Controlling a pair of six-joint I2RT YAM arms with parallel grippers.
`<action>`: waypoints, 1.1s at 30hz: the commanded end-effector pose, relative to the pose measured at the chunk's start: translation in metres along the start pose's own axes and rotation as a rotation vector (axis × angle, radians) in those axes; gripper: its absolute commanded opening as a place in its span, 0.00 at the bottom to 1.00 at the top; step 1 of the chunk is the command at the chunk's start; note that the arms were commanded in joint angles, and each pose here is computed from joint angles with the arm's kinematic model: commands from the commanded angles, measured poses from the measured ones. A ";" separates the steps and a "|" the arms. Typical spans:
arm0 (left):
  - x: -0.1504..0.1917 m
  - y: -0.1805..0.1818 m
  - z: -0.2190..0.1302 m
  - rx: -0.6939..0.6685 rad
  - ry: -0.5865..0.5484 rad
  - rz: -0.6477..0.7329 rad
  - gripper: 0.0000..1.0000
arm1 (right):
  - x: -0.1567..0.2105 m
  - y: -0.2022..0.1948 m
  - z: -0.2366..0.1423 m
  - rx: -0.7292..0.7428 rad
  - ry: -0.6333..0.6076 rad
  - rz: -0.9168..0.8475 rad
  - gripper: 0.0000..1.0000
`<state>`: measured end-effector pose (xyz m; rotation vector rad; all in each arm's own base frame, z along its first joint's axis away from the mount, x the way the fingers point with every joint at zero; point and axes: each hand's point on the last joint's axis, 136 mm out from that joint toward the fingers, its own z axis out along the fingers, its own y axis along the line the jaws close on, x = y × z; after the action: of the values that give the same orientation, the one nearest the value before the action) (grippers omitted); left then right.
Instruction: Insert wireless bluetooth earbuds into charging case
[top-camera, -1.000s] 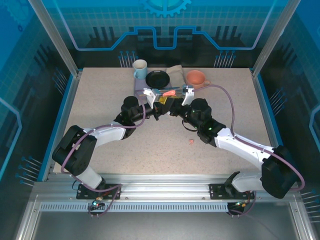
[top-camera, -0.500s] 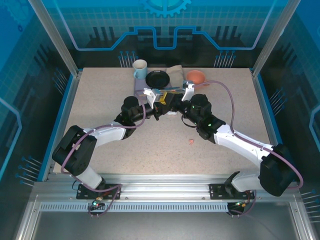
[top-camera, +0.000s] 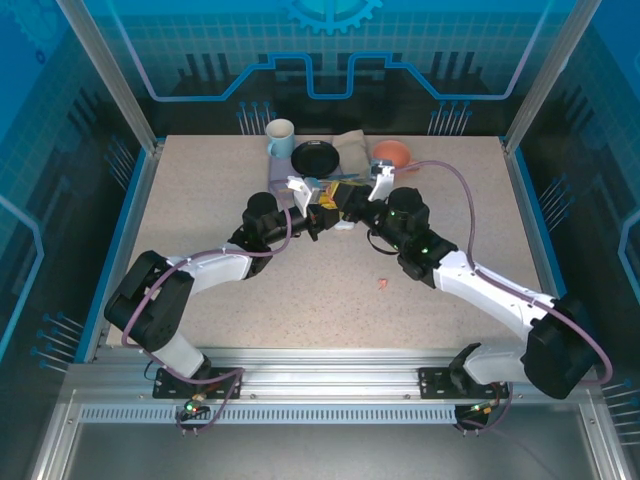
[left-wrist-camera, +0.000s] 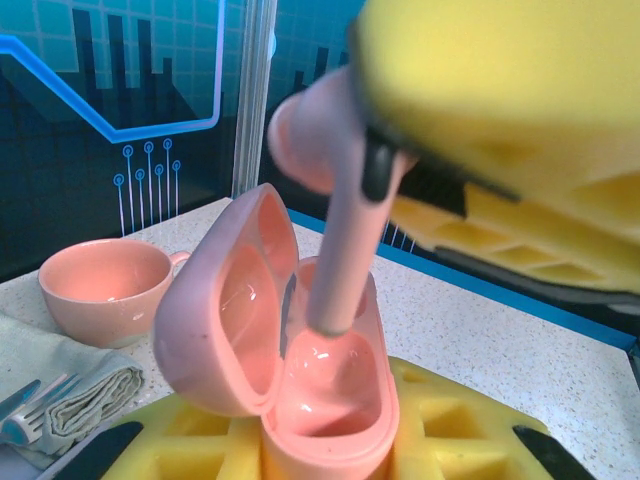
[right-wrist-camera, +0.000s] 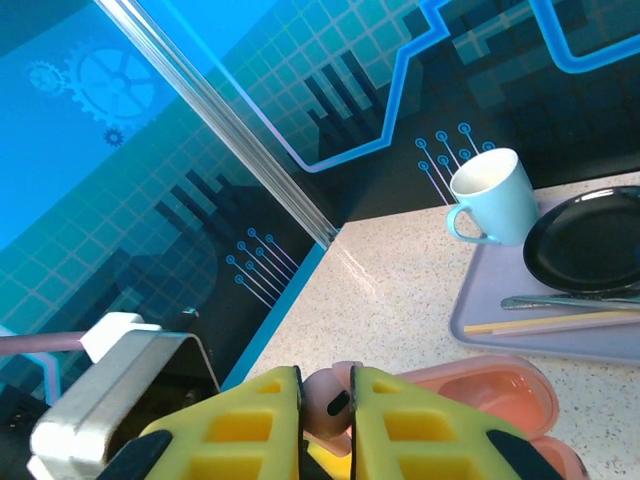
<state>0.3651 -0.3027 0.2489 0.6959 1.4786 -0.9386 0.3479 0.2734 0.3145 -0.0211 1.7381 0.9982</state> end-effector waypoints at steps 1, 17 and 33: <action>-0.029 -0.011 0.002 0.037 -0.060 0.043 0.00 | 0.000 -0.002 -0.007 -0.001 0.004 -0.008 0.16; -0.032 -0.013 0.001 0.043 -0.061 0.045 0.00 | 0.017 -0.023 -0.006 0.046 0.045 -0.007 0.15; -0.034 -0.012 0.002 0.040 -0.068 0.053 0.00 | 0.031 -0.023 -0.004 0.027 0.123 -0.022 0.23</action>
<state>0.3661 -0.3036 0.2474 0.6977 1.4959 -0.9402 0.3418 0.2683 0.2815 -0.0649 1.8280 0.9761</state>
